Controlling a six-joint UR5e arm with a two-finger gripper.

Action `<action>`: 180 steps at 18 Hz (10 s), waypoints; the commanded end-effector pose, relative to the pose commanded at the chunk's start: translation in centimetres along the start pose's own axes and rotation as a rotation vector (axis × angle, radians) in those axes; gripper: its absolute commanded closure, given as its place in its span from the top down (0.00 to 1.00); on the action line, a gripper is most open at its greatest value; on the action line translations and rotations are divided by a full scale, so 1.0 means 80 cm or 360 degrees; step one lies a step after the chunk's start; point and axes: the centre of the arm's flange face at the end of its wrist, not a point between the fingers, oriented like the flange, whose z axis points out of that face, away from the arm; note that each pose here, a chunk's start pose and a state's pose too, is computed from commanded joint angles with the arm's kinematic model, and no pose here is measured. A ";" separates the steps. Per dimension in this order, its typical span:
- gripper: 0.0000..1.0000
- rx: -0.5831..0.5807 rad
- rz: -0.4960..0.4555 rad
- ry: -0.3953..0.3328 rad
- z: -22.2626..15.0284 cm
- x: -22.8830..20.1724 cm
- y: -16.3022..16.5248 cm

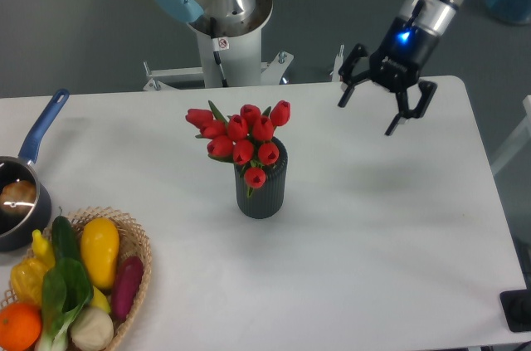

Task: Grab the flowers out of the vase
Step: 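Lower the open gripper toward the red tulip stems above the vase, then close the gripper around the tulip stems just below the blooms, then lift the gripped tulip bunch straight up out of the vase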

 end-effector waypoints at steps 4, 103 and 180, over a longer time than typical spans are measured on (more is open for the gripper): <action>1.00 0.0022 -0.0061 0.0075 0.016 0.013 0.001; 0.45 0.0011 0.0033 0.0351 0.118 0.080 -0.042; 0.29 0.0501 -0.0485 -0.0084 -0.077 0.032 -0.148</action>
